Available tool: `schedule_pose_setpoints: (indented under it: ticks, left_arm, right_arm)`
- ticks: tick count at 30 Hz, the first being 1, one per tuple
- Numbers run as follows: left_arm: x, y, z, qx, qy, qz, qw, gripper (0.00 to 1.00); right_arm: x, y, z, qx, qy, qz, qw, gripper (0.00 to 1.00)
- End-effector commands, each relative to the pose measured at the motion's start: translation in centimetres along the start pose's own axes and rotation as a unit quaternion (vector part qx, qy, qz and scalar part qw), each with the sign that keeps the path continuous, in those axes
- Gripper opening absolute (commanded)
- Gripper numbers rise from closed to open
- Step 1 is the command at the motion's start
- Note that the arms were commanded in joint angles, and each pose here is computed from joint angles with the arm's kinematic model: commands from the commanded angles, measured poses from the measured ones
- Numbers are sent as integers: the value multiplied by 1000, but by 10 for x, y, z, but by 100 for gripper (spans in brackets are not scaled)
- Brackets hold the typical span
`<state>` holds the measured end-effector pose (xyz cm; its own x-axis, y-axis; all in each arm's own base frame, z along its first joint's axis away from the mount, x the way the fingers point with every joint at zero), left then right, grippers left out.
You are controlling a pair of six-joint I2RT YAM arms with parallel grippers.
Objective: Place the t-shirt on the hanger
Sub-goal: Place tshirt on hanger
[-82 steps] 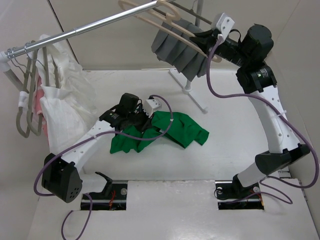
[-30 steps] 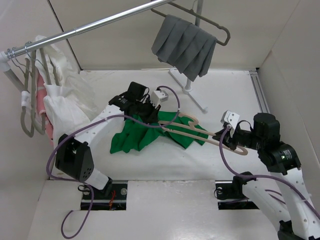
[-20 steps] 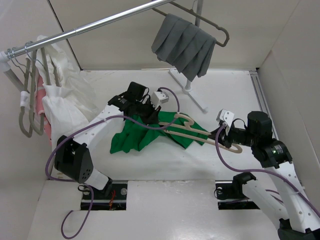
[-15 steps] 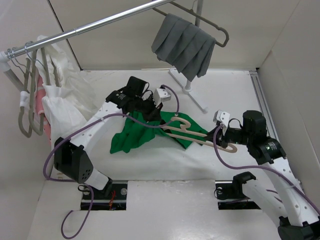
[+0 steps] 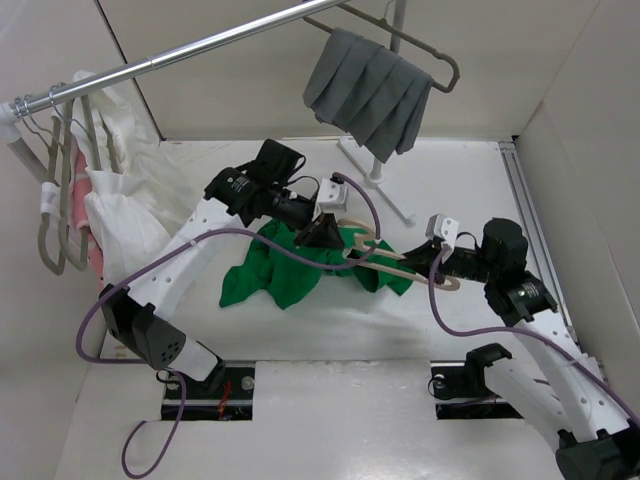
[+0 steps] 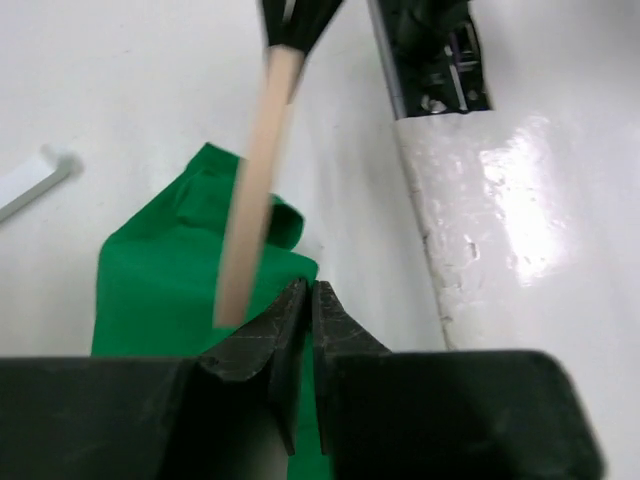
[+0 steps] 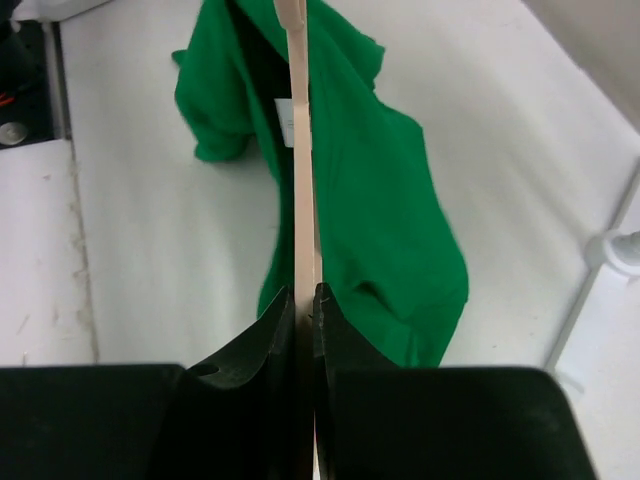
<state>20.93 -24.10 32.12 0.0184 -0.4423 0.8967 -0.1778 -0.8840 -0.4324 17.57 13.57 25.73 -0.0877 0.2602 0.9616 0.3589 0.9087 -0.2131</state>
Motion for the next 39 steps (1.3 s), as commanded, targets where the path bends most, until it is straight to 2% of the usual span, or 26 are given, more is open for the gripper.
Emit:
schedule_pose_setpoints:
  ticks: [1, 4, 6, 9, 10, 13, 16, 17, 18, 19, 22, 25, 29, 33, 34, 35, 39]
  left_arm:
    - [12, -1, -21, -50, 23, -30, 998, 6]
    - [-7, 2, -9, -8, 19, 11, 1000, 25]
    - [-20, 0, 1, 28, -1, 30, 999, 33]
    - [-21, -18, 21, 99, -15, 21, 995, 42]
    - [-16, -22, 20, 114, 1, 16, 993, 46]
    - [-21, -33, 24, 159, 21, 33, 987, 52]
    - [-23, -46, 21, 224, 78, 30, 971, 63]
    - [-29, -46, 20, 232, 86, 32, 968, 66]
    - [-33, -43, 18, 232, 91, 32, 968, 74]
    - [-50, -36, 17, 225, 86, 43, 970, 78]
    - [-78, -18, 18, 200, 76, 65, 975, 81]
    - [-85, -7, 29, 192, 75, 61, 977, 84]
    - [-87, 3, 49, 220, 78, 51, 971, 84]
    - [-99, 17, 53, 177, 80, 71, 978, 81]
    - [-104, 19, 51, 162, 79, 76, 981, 76]
    - [-107, 23, 45, 138, 64, 75, 986, 59]
    - [-105, 28, 33, 106, 59, 63, 991, 17]
  right_arm:
    - [24, 3, -15, -31, -61, -57, 996, 0]
    - [17, 10, -16, -22, -62, -60, 996, 0]
    - [8, 15, -16, -9, -51, -55, 997, 0]
    - [-4, 19, -11, 9, -39, -51, 998, 0]
    - [-4, 19, -11, 9, -39, -51, 998, 0]
    - [-13, 19, -7, 12, -27, -45, 999, 0]
    - [-16, 19, -6, 13, -23, -43, 999, 0]
    - [-16, 19, -6, 13, -23, -43, 999, 0]
    - [-16, 19, -6, 13, -23, -43, 999, 0]
    - [-16, 19, -6, 13, -23, -43, 999, 0]
    - [-12, 19, -6, 17, -23, -47, 999, 0]
    - [-8, 18, -6, 20, -26, -52, 998, 0]
    - [-8, 18, -4, 25, -22, -53, 998, 0]
    - [-6, 17, -3, 24, -26, -56, 998, 0]
    - [-5, 16, -4, 18, -29, -57, 998, 0]
    - [-5, 16, -4, 18, -29, -57, 998, 0]
    - [-3, 17, -7, 12, -32, -57, 998, 0]
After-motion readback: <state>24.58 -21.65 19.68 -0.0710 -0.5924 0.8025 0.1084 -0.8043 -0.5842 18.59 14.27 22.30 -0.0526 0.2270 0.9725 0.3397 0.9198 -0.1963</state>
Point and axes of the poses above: each gripper's point midway between its finger pads, its own y axis out along the fingers, its own z axis along the line the jaws close on, x = y × z, the point moved 6 cm from there along -y, back along the fingers, and after that the axes turned 2 degrees about -y, right-handed, at the moved point
